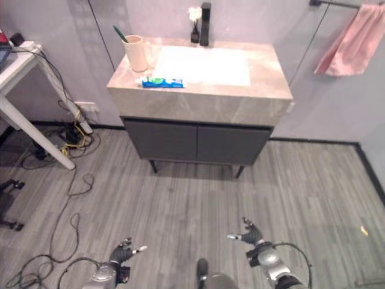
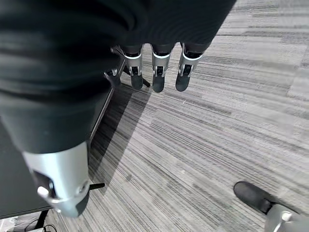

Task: Put brush and paste in cup on sink, flatten towel.

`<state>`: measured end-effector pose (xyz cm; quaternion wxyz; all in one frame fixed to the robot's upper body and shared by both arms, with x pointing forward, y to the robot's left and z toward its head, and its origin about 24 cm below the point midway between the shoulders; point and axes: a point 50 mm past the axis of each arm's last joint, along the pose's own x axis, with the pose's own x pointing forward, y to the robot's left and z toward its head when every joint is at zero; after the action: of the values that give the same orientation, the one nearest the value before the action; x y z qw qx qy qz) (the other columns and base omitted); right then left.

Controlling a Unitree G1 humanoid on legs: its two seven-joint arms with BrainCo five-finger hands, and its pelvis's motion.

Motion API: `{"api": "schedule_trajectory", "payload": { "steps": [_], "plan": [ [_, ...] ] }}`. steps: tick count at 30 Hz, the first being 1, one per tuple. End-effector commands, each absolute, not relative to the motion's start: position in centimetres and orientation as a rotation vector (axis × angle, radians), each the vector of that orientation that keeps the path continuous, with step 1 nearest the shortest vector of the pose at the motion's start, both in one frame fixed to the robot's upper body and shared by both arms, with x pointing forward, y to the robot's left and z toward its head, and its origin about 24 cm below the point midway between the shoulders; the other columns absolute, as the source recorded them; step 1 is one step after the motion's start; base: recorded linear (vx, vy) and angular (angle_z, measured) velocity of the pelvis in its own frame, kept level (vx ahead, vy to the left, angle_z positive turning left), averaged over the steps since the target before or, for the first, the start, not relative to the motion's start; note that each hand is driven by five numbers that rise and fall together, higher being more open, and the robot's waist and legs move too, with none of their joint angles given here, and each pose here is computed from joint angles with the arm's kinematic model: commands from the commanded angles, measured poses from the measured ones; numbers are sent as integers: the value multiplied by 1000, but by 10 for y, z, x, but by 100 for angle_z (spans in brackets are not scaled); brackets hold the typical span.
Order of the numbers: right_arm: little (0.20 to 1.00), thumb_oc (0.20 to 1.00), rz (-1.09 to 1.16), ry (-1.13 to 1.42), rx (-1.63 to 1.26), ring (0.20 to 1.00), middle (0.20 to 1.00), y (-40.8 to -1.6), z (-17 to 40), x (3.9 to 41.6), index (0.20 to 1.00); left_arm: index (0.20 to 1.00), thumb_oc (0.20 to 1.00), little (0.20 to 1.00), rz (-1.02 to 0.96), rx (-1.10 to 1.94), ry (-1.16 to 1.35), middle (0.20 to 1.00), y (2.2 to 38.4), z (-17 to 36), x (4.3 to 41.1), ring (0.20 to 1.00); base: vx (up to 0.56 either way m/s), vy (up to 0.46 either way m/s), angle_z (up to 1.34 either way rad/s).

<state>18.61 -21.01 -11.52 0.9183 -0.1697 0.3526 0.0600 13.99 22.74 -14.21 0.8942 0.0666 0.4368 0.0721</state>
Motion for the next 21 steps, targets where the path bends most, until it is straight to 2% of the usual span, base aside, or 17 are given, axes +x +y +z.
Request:
{"api": "schedule_trajectory", "payload": {
  "steps": [1, 5, 10, 13, 21],
  "plan": [
    [1000, 1000, 126, 625, -408, 1000, 1000, -216, -99, 207, 1000, 1000, 1000, 1000, 165, 147, 806, 1000, 235, -128, 168, 1000, 223, 30, 15],
    [1000, 1000, 149, 657, -465, 1000, 1000, -219, -106, 196, 1000, 1000, 1000, 1000, 181, 171, 843, 1000, 241, -133, 156, 1000, 491, 231, -7],
    [1000, 1000, 182, 679, -458, 1000, 1000, -211, -111, 188, 1000, 1000, 1000, 1000, 200, 170, 878, 1000, 246, -137, 142, 1000, 267, 165, -56],
    [1000, 1000, 183, 679, -433, 1000, 1000, -208, -112, 187, 1000, 1000, 1000, 1000, 207, 170, 876, 1000, 248, -136, 142, 1000, 267, 238, -63],
    [1000, 1000, 222, 638, -410, 1000, 1000, -191, -108, 196, 1000, 1000, 1000, 1000, 186, 216, 830, 1000, 253, -130, 149, 1000, 166, 215, -12]
  ]
}}
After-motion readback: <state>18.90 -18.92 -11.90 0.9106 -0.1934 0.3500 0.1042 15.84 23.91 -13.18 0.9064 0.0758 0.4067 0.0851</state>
